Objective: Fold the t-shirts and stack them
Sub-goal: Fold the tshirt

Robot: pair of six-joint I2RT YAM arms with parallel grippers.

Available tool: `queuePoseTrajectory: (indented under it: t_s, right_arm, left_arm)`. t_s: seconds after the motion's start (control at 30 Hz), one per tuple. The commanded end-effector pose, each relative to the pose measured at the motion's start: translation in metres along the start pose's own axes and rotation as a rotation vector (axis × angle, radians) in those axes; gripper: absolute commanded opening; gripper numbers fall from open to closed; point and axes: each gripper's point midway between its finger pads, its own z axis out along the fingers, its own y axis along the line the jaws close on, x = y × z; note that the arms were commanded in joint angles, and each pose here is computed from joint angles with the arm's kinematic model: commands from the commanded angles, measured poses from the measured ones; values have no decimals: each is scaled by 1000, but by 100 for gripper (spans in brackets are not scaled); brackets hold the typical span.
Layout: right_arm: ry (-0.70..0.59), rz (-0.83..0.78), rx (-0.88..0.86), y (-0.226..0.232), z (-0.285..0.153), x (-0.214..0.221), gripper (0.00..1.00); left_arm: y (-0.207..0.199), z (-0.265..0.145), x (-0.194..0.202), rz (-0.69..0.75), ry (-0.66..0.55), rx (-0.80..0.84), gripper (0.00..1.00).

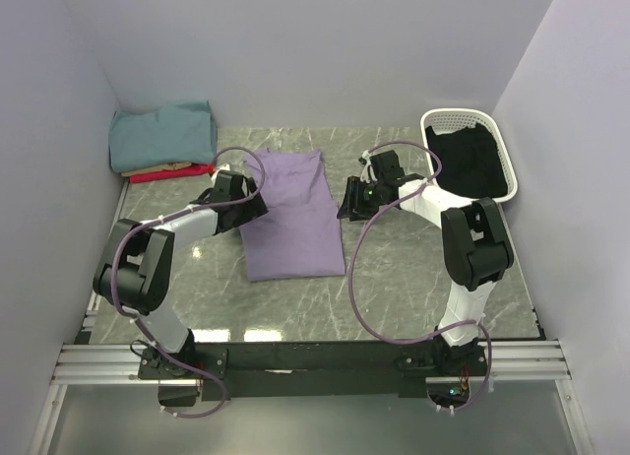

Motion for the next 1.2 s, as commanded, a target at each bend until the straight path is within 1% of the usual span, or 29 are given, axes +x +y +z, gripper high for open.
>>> queuePoseTrajectory:
  t_s: [0.0, 0.27, 0.4, 0.47, 0.6, 0.7, 0.87, 0.9, 0.93, 0.97, 1.03, 1.17]
  right_arm:
    - [4, -14, -9, 0, 4, -2, 53]
    - [7, -11, 1, -4, 5, 1, 53]
    - [10, -11, 2, -4, 6, 2, 53]
    - [17, -10, 5, -5, 7, 4, 53]
    - [26, -9, 8, -7, 10, 6, 53]
    - [31, -6, 4, -8, 11, 8, 53]
    - [36, -3, 6, -9, 12, 10, 53]
    - [40, -3, 8, -10, 12, 11, 53]
    - [41, -5, 8, -10, 11, 12, 53]
    - [42, -4, 11, -10, 12, 12, 53]
    - [41, -6, 13, -10, 10, 12, 53]
    - [39, -10, 17, -11, 9, 12, 53]
  left_arm:
    - [-6, 7, -13, -12, -35, -26, 99]
    - [-8, 16, -1, 14, -7, -38, 99]
    - [-17, 13, -1, 4, -10, 17, 99]
    - [-20, 11, 0, -6, -15, 40, 96]
    - [-26, -1, 2, -27, -7, 84, 93]
    - [-37, -17, -7, -48, -45, 148, 93]
    - [-49, -27, -10, -52, -68, 234, 92]
    - [-52, -27, -12, -52, -77, 250, 91]
    - [-52, -27, -12, -53, -79, 254, 84]
    - [-52, -25, -11, -56, -80, 255, 81]
    - [-53, -24, -8, -57, -66, 264, 80]
    - [-52, -19, -2, -51, -46, 262, 73]
